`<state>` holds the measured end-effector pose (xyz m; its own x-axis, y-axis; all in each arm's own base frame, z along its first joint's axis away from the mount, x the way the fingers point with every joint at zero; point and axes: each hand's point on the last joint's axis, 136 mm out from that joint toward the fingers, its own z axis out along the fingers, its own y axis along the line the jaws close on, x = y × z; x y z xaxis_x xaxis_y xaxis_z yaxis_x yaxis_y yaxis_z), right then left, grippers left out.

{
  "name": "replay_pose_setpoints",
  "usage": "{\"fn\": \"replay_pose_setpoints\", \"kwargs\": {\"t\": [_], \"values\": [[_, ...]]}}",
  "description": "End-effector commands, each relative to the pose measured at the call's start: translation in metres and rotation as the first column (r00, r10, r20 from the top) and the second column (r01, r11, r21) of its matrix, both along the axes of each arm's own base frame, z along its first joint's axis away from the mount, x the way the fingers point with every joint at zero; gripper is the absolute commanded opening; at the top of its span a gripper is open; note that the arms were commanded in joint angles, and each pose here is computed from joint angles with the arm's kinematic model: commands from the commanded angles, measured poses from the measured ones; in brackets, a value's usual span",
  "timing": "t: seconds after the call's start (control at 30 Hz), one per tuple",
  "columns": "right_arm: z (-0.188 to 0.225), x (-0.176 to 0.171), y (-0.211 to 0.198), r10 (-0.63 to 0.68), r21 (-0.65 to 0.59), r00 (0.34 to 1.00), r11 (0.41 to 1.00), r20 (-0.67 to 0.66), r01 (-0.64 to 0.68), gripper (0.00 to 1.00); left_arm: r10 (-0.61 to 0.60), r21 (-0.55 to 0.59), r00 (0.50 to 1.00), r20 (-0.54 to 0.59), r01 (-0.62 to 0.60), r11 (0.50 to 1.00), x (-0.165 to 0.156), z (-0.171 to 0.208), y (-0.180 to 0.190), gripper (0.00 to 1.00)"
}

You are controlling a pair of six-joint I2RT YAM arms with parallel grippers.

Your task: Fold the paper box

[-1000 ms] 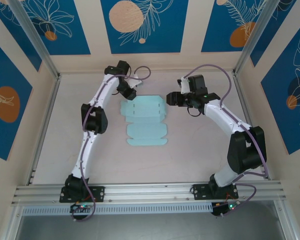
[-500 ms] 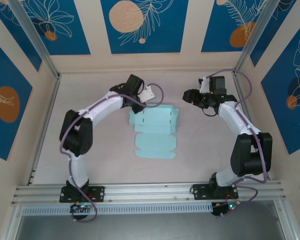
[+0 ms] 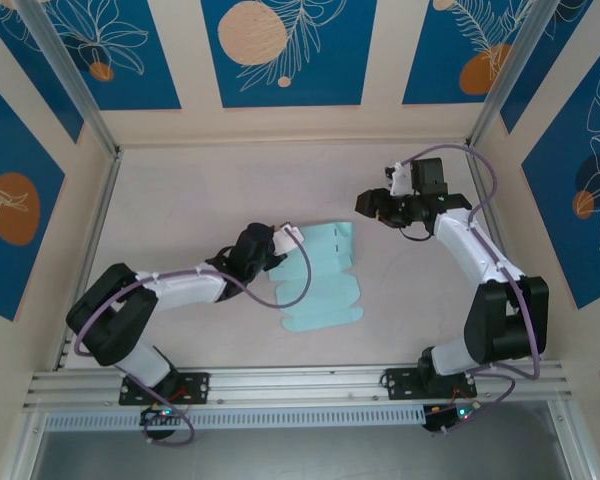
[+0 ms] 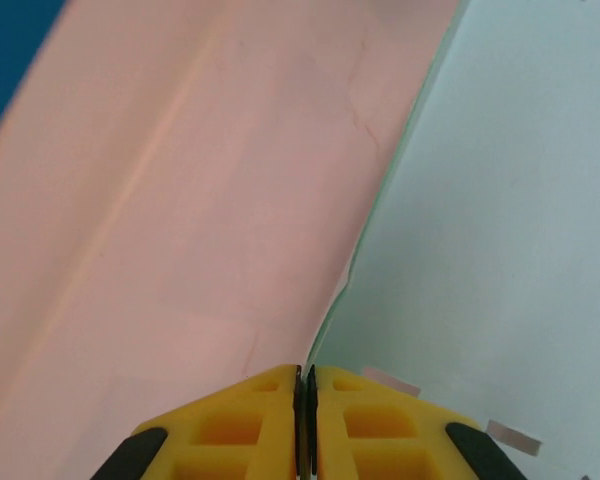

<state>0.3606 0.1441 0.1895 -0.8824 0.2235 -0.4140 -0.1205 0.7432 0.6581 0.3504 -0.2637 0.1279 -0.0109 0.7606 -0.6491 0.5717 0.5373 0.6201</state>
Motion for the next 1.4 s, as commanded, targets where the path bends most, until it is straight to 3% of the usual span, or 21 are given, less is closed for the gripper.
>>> {"fn": "replay_pose_setpoints", "kwargs": {"t": [0.0,0.43,0.63,1.07,1.37], "values": [[-0.006,-0.021,0.006,0.012,0.03,0.998,1.0,-0.057,-0.01,0.55,0.006,-0.077,0.977,0.214,0.01,0.997,0.003,0.049,-0.006,0.11],[-0.032,-0.024,-0.03,-0.134,0.102,0.981,0.983,-0.14,0.149,0.43,-0.036,0.023,0.931,0.362,0.03,0.999,-0.015,0.056,0.006,0.1],[-0.035,-0.021,-0.024,-0.113,0.134,0.982,0.982,-0.153,0.134,0.42,-0.065,0.035,0.925,0.375,0.056,0.998,-0.039,0.052,0.009,0.1],[-0.046,-0.018,0.004,-0.055,0.123,0.984,0.99,-0.168,0.076,0.42,-0.118,0.318,0.89,0.441,-0.031,0.948,-0.044,-0.001,-0.002,0.1],[-0.05,-0.007,-0.01,-0.098,0.072,0.982,0.991,-0.164,0.111,0.42,-0.157,0.374,0.852,0.5,-0.048,0.926,-0.037,0.013,-0.016,0.1]]}}
